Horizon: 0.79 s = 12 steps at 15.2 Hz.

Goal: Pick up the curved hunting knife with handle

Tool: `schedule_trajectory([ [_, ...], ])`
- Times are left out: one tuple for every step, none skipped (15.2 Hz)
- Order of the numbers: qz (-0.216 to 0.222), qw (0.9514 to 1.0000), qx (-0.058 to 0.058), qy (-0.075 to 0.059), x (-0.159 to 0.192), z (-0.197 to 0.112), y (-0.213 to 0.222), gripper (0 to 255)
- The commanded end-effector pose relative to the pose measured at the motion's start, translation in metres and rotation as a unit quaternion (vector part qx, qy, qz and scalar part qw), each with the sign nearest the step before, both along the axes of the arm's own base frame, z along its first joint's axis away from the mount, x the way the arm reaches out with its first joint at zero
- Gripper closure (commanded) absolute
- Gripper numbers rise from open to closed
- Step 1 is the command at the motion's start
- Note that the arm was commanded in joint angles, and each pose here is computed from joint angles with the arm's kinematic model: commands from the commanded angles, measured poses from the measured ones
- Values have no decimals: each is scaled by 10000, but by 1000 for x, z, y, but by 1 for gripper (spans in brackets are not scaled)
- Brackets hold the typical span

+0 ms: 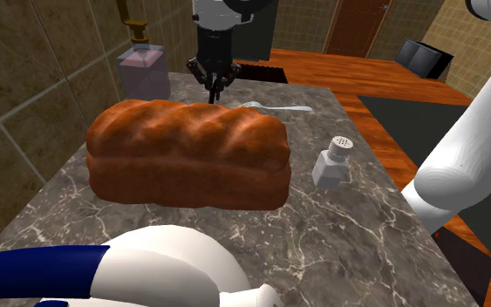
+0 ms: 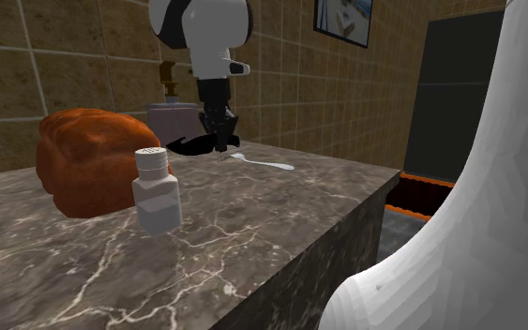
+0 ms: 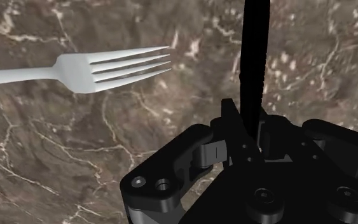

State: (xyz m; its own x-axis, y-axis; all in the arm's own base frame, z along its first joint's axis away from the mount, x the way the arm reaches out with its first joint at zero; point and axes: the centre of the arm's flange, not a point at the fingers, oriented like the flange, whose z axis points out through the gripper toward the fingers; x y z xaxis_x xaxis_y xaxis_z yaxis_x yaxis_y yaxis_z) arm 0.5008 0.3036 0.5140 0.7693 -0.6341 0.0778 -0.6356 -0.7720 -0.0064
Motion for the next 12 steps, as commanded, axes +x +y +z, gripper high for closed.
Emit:
schedule_trajectory([
  [0,10000,0,4,0,11,0,255],
  [0,10000,0,4,0,16,0,255],
  [0,10000,0,4,0,21,0,255],
  [0,10000,0,4,0,26,0,255],
  [0,10000,0,4,0,32,0,255],
  [0,10000,0,4,0,37,0,255],
  [0,10000,0,4,0,42,0,255],
  [0,10000,0,4,0,48,0,255],
  [0,10000,0,4,0,53,0,255],
  [0,10000,0,4,0,58,0,255],
  [0,10000,0,4,0,63,0,255],
  [0,10000,0,4,0,64,0,255],
])
